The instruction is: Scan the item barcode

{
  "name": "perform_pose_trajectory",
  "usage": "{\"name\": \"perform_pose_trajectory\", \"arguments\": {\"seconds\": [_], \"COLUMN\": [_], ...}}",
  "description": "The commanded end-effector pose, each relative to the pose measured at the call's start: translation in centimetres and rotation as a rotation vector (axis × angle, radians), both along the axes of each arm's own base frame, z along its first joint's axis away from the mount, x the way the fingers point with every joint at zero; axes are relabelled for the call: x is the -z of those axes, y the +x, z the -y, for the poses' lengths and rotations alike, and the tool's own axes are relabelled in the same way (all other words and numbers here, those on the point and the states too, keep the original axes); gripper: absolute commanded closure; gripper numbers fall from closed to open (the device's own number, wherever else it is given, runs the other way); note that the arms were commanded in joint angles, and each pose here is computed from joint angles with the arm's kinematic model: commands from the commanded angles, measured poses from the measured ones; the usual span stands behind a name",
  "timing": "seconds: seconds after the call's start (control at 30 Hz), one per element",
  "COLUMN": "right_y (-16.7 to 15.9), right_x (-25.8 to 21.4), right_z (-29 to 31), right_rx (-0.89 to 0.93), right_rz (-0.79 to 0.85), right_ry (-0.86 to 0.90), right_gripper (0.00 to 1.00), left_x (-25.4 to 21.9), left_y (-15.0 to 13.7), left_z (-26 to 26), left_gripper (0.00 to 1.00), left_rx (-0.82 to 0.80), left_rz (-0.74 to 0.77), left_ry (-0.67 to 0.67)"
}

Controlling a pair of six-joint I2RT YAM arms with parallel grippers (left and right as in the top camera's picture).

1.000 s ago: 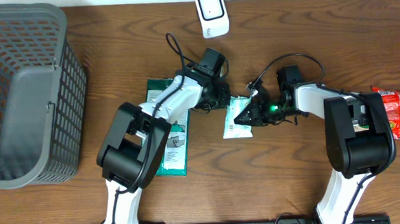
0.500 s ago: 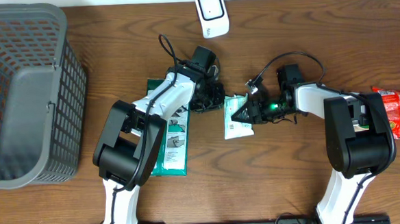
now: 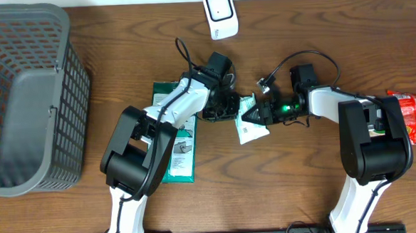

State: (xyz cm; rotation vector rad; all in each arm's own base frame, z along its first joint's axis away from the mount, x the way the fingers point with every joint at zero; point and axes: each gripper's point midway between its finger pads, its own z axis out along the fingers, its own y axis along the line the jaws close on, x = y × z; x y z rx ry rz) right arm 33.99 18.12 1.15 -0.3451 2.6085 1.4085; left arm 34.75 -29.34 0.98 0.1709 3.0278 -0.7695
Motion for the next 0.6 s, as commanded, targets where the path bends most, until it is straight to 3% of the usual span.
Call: {"name": "perform_pose_trajectory", "arguments": {"seconds": [0.0, 0.3, 0.57], "right_y": [-0.3, 1.8, 1.0], "right_x": [0.3, -0.1, 0.5], "right_z": [-0.1, 0.5, 0.8], "right_rx": [-0.004, 0.032, 0.037], "right_rz": [-0.015, 0.068, 0.015], "right_ry": [0.008, 0.020, -0.012], "right_gripper": [0.65, 0.64, 0.92], "left_x": [-1.2, -0.8, -0.4], "left_y": [1.2, 0.6, 1.4], "left_z": [-0.3, 0.2, -0.8], "left_gripper": [0.93, 0.93, 0.93], "left_rx": [-0.001, 0.021, 0.005], "left_rz": [0.069, 0.100, 0.136], "left_ry": [0.020, 0.072, 0.129]}}
